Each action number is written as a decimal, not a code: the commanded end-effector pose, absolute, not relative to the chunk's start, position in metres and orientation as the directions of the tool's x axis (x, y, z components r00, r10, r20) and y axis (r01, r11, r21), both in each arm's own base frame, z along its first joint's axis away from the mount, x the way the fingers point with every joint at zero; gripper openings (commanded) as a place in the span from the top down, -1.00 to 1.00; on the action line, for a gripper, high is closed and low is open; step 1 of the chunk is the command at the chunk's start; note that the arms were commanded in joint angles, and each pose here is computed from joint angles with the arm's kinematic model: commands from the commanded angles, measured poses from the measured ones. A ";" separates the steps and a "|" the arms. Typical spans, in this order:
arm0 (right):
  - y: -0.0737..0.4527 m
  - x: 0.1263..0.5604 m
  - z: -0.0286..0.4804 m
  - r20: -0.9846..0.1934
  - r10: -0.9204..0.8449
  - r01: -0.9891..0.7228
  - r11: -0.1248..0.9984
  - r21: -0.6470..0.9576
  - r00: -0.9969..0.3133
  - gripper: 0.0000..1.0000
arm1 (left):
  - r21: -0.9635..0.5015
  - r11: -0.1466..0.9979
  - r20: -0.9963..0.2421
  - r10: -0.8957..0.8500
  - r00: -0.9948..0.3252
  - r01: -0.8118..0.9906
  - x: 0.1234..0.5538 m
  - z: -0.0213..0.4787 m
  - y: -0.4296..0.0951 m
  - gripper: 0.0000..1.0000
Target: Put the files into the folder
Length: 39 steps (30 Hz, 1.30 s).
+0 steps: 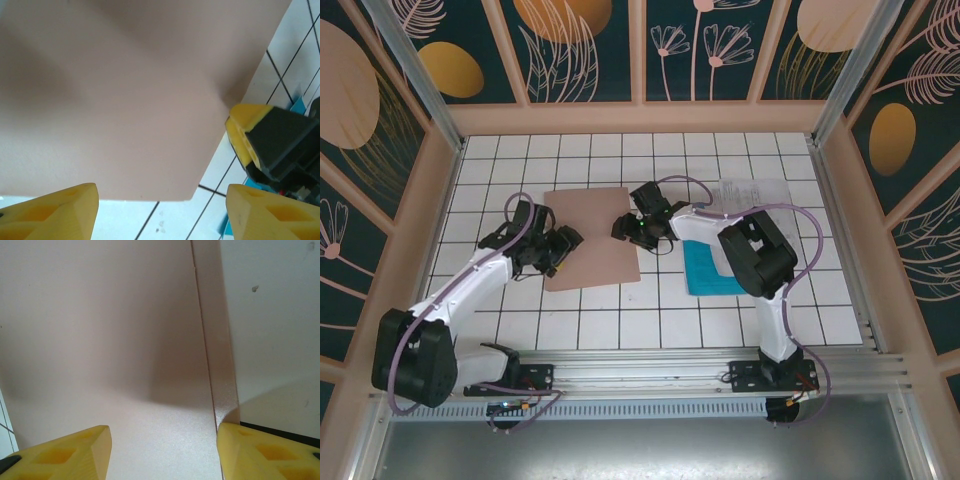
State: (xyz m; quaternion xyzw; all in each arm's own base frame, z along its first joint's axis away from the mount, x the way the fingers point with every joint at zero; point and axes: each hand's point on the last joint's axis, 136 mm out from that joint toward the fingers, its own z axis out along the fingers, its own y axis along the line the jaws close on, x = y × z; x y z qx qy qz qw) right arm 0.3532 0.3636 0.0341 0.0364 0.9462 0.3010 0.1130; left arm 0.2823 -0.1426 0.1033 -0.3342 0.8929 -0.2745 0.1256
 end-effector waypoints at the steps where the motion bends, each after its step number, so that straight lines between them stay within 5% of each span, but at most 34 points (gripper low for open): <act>1: 0.348 0.337 0.001 -0.112 0.163 0.088 0.868 0.489 -0.980 -0.20 | -0.527 0.593 0.041 -0.698 -0.715 -0.609 0.258 0.090 -0.153 -0.41; 12: 0.342 0.328 -0.007 -0.057 0.203 0.154 0.873 0.463 -0.977 -0.19 | -0.596 0.343 0.130 -0.851 -0.508 -0.726 0.248 0.074 -0.153 -0.48; 29: 0.343 0.324 -0.008 -0.030 0.211 0.173 0.869 0.464 -0.977 -0.19 | -0.580 0.301 0.143 -0.877 -0.459 -0.757 0.241 0.044 -0.150 -0.46; 39: 0.342 0.322 -0.009 -0.021 0.209 0.176 0.867 0.467 -0.978 -0.19 | -0.655 0.259 0.119 -0.892 -0.436 -0.709 0.251 0.040 -0.146 -0.29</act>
